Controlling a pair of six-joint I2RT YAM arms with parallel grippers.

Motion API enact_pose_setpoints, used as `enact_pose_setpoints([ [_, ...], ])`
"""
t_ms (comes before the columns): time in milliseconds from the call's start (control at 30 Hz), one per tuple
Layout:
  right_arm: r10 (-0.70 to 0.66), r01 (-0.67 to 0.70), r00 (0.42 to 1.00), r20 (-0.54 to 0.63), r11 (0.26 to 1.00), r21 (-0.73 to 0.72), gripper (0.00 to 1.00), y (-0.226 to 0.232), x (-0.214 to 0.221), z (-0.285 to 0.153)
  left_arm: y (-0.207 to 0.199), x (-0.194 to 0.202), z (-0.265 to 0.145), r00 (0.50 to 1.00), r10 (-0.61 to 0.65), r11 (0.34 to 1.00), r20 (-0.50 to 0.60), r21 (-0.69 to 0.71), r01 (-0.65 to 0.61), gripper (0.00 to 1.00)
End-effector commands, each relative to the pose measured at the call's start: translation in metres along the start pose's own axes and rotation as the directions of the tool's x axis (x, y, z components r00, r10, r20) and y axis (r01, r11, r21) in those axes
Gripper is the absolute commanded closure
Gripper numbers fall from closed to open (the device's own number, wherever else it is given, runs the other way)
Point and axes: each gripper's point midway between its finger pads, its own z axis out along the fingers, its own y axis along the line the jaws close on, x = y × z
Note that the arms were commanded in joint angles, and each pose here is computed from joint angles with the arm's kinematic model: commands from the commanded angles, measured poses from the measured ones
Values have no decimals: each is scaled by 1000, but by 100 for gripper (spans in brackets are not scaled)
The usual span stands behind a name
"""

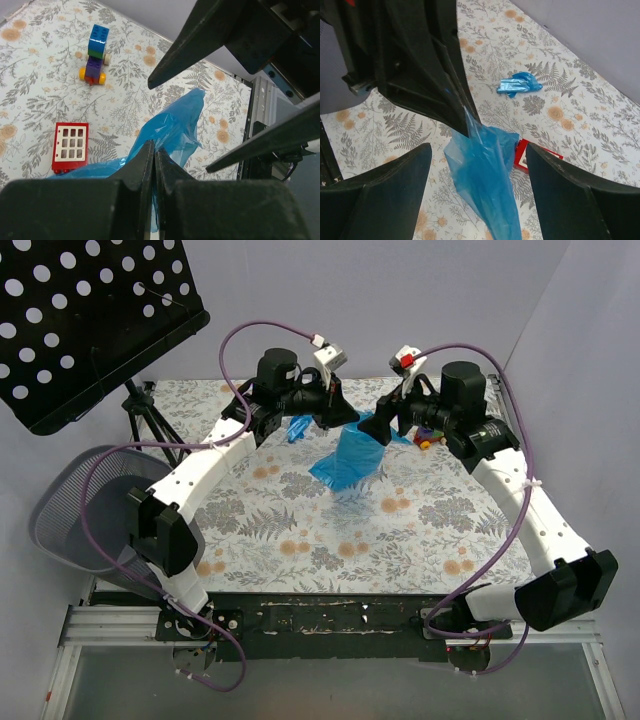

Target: Put the trash bags into the trash bin

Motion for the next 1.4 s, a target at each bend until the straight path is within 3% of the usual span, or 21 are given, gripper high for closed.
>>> enact_pose_setpoints([
  [0, -88, 82, 994, 69, 992, 91, 18, -5, -25, 3, -9, -20, -6, 1000, -7, 1000, 21, 13, 7, 100],
  [200, -105, 94, 994, 28, 960, 264, 24, -39, -17, 6, -21, -28, -11, 1000, 3, 998, 24, 56, -4, 100],
  [567, -75, 70, 997, 16, 978, 194, 24, -34, 11, 25, -37, -44, -23, 998, 44, 994, 44, 98, -48, 100],
  [700, 48, -50, 999, 18, 990, 133, 23, -38, 43, 36, -42, -60, -32, 995, 78, 991, 66, 103, -85, 100],
  [767, 135, -137, 991, 22, 985, 103, 29, -45, 55, 35, -43, -61, -35, 995, 85, 991, 58, 100, -91, 100],
  [967, 190, -183, 982, -12, 958, 223, 40, -84, 81, 10, -40, -65, -47, 987, 148, 988, 65, 25, -150, 100],
  [1067, 97, -100, 995, 29, 986, 132, 39, -66, 58, -8, -26, -52, -48, 986, 162, 986, 27, -36, -161, 100],
  [1133, -20, 21, 997, 81, 1000, -4, 36, -33, 31, -19, -16, -44, -50, 985, 170, 982, 4, -89, -169, 100],
  [1267, -176, 197, 970, 168, 973, -118, 26, 17, -1, -37, -7, -27, -48, 977, 210, 972, -39, -101, -213, 100],
  [1367, -224, 255, 956, 187, 954, -158, 22, 41, -9, -37, -5, -21, -46, 975, 216, 971, -54, -91, -220, 100],
])
